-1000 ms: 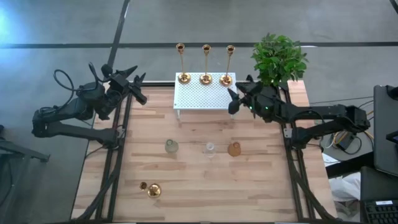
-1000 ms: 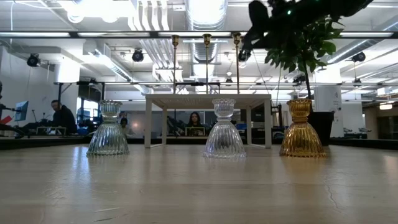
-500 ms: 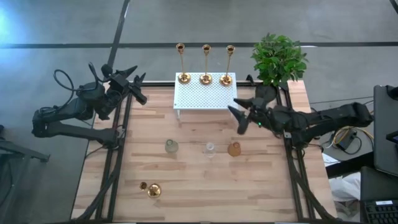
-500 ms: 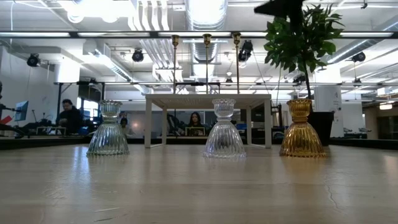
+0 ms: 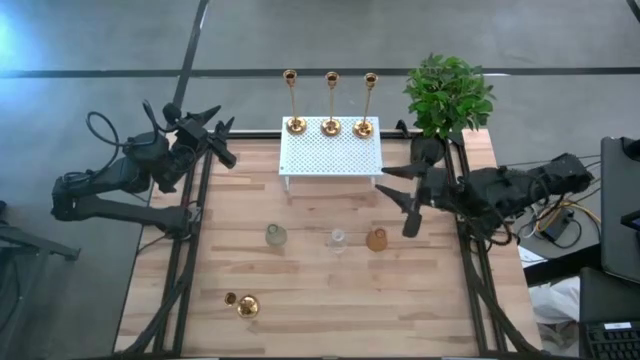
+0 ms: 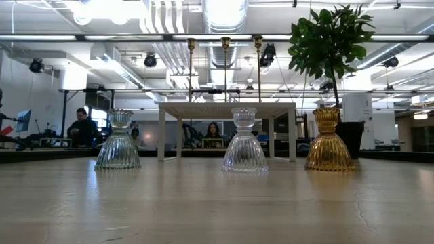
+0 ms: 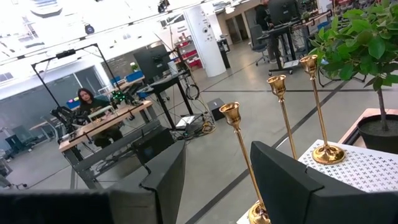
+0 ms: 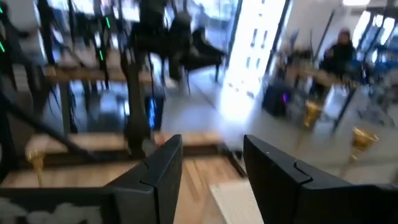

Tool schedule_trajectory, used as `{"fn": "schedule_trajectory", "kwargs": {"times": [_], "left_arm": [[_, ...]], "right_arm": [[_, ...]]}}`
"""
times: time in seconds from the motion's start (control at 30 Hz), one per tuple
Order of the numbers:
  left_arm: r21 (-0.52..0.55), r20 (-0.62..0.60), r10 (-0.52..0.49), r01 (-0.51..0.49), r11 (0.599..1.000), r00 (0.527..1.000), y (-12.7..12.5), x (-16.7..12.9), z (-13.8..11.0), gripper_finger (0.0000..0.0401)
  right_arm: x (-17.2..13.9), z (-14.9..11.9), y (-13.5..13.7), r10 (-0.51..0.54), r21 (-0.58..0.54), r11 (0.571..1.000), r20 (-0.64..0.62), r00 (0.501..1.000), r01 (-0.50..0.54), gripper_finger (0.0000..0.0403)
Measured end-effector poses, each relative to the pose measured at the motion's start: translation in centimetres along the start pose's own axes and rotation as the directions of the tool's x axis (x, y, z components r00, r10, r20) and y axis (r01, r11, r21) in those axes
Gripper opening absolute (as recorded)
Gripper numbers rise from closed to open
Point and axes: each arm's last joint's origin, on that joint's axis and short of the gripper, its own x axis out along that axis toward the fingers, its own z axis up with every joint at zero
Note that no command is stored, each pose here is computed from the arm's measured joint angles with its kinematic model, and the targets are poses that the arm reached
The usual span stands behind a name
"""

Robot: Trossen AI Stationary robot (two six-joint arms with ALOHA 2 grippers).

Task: Pick & Place candle stick holders
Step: Put the transparent glass candle holder on the shelf

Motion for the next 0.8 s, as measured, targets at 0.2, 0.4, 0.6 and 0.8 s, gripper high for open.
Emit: {"fn": "schedule_trajectory", "kwargs": {"times": [0.2,0.4,0.6,0.8], "left_arm": [[0.007,-0.005,-0.003,0.003,1.0,1.0,-0.2,0.2,0.0,0.0187],[0.01,-0.008,-0.004,0.004,1.0,1.0,-0.3,0.2,-0.1,0.0187],[0.026,-0.022,-0.01,0.011,1.0,1.0,-0.4,0.2,-0.3,0.0187],[0.036,-0.032,-0.014,0.015,0.999,0.999,-0.4,0.2,-0.4,0.0187]], "right_arm": [[-0.2,0.8,0.8,-0.003,0.095,0.995,-0.347,0.938,0.039,0.0144],[-0.2,0.1,3.8,0.02,0.21,0.974,-0.468,0.884,0.089,0.0122],[0.6,-2.3,8.3,-0.024,0.26,0.95,-0.491,0.871,0.173,0.0099],[2.1,-5.6,12.3,-0.092,0.27,0.925,-0.521,0.848,0.266,0.0083]]}}
